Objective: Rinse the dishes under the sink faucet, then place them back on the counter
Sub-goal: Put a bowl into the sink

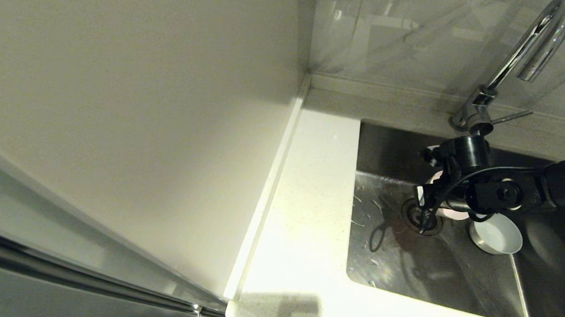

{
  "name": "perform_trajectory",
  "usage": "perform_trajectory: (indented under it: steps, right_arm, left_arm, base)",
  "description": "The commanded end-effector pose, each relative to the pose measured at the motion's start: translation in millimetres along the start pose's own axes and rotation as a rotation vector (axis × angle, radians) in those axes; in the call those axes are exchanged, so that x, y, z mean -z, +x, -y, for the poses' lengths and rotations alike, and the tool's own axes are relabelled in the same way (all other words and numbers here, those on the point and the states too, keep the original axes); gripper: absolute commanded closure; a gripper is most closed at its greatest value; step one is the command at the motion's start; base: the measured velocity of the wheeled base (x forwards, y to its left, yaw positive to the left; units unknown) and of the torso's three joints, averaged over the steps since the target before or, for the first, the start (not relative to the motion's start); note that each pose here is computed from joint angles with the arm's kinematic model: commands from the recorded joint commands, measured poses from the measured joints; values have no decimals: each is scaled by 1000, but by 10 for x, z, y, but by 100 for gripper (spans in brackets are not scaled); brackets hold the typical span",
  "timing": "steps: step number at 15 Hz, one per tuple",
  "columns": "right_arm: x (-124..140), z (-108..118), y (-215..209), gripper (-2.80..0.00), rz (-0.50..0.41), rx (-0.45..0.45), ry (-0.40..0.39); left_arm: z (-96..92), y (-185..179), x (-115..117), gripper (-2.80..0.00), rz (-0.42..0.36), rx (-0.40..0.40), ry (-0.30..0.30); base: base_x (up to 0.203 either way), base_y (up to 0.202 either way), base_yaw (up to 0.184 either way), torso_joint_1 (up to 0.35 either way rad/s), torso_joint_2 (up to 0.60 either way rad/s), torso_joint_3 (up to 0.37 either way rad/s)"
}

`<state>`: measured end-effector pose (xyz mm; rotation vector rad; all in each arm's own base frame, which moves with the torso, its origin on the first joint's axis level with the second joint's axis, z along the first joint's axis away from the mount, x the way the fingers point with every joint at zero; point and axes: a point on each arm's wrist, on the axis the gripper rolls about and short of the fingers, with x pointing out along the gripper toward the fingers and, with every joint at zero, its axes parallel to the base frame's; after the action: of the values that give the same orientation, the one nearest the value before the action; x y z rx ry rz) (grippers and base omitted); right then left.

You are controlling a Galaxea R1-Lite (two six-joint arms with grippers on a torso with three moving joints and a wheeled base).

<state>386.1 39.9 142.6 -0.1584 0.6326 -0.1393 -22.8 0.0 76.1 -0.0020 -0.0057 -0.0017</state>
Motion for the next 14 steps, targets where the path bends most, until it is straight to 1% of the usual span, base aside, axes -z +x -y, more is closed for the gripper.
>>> perform_trajectory:
  steps: [1, 3, 5, 11, 14]
  right_arm:
    - [-7, 29, 135, 0, -8, 15, 7]
    - [-8, 89, 260, 0, -14, 32, 19]
    - [-13, 211, 405, 0, -22, 61, 42]
    - [-172, 536, 589, 0, -20, 125, 95]
    - [-189, 580, 612, 0, -26, 132, 101]
  left_arm:
    - [0, 2, 8, 0, -3, 0, -1]
    - [0, 1, 4, 0, -1, 0, -1]
    - [0, 2, 8, 0, -3, 0, -1]
    - [0, 2, 8, 0, -3, 0, -1]
    - [0, 1, 4, 0, -1, 0, -1]
  base:
    - [0, 0, 0, 0, 0, 0]
    - [0, 0, 0, 0, 0, 0]
    - [0, 0, 0, 0, 0, 0]
    - [0, 0, 0, 0, 0, 0]
    - [0, 0, 0, 0, 0, 0]
